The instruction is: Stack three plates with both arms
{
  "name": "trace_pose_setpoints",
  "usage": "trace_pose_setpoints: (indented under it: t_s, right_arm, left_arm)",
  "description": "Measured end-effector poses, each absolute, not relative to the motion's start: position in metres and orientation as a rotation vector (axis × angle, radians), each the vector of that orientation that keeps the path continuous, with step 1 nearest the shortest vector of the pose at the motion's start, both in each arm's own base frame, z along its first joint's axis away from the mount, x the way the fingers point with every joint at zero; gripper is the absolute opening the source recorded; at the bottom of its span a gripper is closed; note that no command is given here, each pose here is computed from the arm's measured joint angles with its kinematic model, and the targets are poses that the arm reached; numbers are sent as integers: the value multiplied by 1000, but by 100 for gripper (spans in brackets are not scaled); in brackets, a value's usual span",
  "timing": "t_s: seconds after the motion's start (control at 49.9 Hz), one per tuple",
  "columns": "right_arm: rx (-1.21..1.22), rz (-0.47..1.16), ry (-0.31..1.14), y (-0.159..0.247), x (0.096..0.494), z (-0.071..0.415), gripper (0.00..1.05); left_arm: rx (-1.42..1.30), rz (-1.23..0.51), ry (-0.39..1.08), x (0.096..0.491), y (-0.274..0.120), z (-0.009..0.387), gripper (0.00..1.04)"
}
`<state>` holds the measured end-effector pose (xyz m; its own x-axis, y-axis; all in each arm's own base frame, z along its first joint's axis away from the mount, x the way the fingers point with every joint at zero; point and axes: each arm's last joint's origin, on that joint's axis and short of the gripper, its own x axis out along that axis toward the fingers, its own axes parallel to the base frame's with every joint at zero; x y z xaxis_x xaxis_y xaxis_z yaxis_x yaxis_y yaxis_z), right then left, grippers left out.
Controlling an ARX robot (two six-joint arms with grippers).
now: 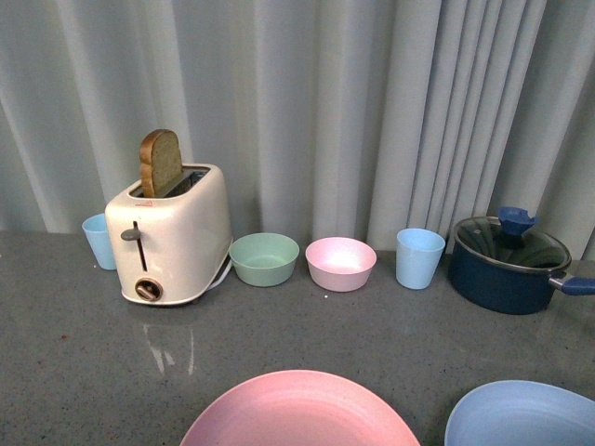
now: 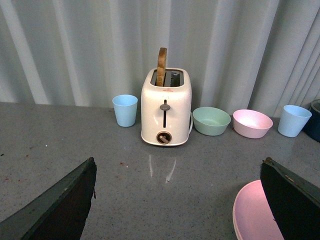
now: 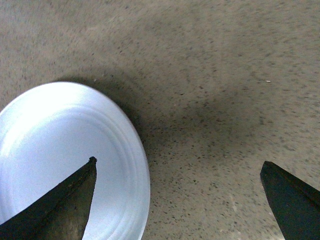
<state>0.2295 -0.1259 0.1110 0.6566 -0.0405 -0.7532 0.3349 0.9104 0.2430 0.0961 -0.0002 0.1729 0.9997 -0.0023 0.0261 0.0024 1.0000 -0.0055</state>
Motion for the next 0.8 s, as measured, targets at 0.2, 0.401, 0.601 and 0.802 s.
trace_pose_setpoints:
  t_s: [0.2, 0.401, 0.601, 0.802]
  right_arm:
    - [292, -120, 905, -114, 244, 80, 97]
    - [238, -86, 946, -109, 256, 64, 97]
    - [233, -71, 967, -107, 266, 56, 97]
    - [229, -34, 956, -95, 280, 49, 97]
  left_arm:
    - [-5, -2, -26, 96, 0, 173, 98]
    - [-5, -2, -26, 96, 0, 173, 98]
    - [-5, -2, -26, 96, 0, 173, 98]
    - [-5, -2, -26, 96, 0, 173, 98]
